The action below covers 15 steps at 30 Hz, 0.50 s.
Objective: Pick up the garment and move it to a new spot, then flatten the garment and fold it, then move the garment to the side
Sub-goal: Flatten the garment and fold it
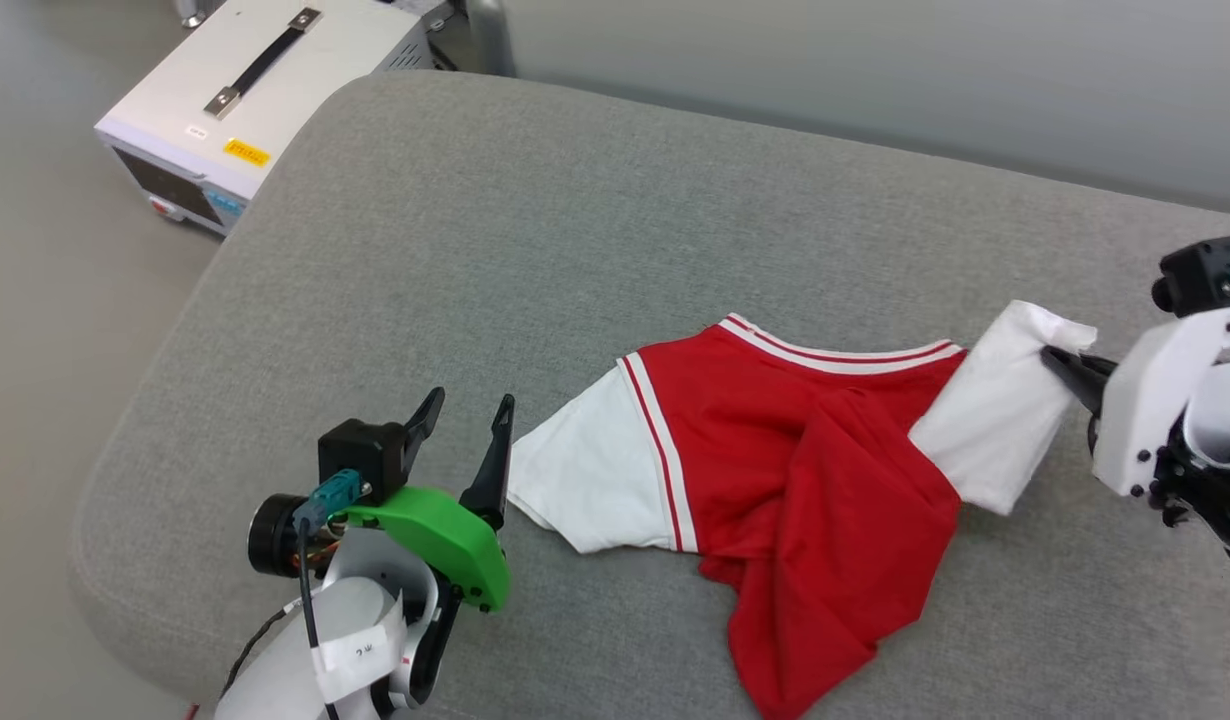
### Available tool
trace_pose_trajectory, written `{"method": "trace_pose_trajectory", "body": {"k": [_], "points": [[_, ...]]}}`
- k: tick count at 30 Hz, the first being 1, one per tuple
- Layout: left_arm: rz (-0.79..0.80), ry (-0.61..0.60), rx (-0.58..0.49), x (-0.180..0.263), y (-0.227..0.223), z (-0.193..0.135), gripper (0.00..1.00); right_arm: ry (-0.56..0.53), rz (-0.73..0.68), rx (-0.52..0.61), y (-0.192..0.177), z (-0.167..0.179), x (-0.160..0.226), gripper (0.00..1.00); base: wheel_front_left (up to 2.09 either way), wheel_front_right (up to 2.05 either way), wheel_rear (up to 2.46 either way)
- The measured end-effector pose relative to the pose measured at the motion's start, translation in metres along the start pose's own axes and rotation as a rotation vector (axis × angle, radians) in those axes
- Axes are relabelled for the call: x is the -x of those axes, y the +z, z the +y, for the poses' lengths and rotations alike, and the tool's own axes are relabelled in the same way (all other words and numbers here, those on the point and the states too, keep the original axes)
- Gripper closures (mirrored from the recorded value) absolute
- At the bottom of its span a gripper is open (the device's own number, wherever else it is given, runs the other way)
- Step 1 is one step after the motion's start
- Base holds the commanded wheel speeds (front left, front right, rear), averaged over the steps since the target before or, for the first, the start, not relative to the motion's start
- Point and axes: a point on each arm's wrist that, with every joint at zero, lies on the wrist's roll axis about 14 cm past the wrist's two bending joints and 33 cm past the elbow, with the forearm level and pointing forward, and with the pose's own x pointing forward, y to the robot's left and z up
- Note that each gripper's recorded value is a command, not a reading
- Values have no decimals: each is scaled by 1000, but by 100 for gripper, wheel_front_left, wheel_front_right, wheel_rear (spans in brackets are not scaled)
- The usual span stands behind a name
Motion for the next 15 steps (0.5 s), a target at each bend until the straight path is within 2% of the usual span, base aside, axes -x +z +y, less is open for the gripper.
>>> {"method": "trace_pose_trajectory", "body": {"k": [8, 15], "points": [[-13, -87, 1, -7, 8, -29, 0, -171, -158, -84, -19, -55, 69, 100, 0, 0, 0], [5, -162, -2, -10, 5, -55, 0, -331, -123, -195, -75, -93, 115, 100, 0, 0, 0]]}}
